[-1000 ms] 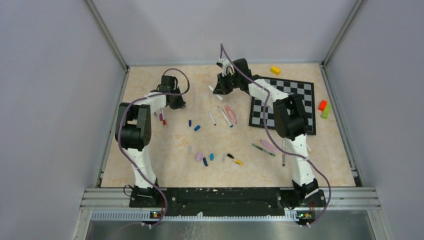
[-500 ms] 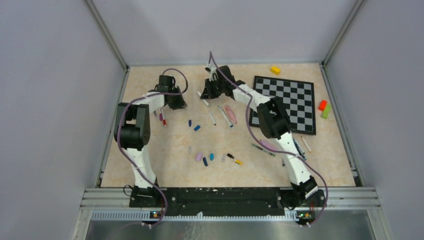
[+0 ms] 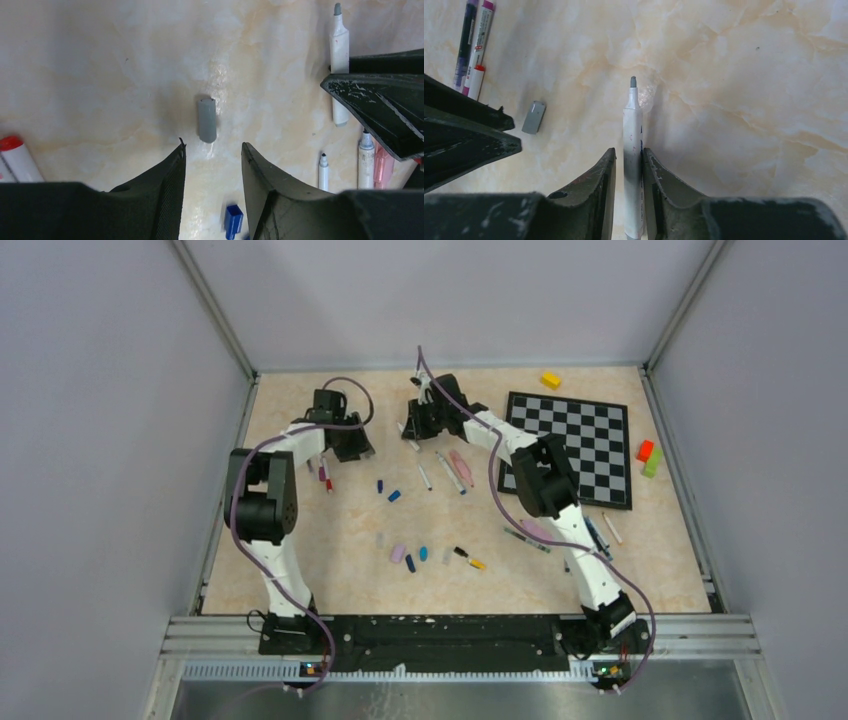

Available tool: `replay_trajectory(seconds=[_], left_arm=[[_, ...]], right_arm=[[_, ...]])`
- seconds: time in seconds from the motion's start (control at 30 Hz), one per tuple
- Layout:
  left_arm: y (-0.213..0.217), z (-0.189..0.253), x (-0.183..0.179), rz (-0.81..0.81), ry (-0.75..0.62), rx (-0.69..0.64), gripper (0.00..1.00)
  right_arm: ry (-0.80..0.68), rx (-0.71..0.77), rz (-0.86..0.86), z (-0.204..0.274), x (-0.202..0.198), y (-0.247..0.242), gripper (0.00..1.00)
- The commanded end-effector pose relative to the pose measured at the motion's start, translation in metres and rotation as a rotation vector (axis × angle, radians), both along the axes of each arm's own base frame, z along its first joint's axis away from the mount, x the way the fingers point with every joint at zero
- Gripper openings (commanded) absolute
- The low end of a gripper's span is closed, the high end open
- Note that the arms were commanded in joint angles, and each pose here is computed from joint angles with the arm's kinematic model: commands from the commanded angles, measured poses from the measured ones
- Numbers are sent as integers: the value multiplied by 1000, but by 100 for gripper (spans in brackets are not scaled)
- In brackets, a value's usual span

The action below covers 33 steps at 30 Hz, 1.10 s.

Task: Open the pen caps
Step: Place the pen at the center of the board.

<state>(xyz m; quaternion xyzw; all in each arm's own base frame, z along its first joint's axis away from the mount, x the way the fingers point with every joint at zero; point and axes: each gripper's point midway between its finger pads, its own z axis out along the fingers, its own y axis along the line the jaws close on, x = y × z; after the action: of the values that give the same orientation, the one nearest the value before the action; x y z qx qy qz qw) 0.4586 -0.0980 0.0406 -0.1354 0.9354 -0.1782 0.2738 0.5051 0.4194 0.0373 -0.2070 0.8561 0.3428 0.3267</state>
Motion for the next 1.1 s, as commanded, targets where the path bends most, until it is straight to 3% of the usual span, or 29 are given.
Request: replay_trajectory(seconds=[0.0, 0.47, 0.73, 1.07], left_arm=[[8, 51, -4, -43, -102, 19, 50], [16, 107, -73, -103, -250, 12, 61], [17, 123, -107, -103, -291, 3, 65], [14, 137, -118, -123, -338, -6, 68]], right_arm=[[-100, 10, -11, 47, 10, -1, 27], [-199, -5, 15, 100, -10, -21, 41], [-279, -57, 26, 92, 5, -16, 41], [-294, -133, 54, 61, 13, -7, 41]])
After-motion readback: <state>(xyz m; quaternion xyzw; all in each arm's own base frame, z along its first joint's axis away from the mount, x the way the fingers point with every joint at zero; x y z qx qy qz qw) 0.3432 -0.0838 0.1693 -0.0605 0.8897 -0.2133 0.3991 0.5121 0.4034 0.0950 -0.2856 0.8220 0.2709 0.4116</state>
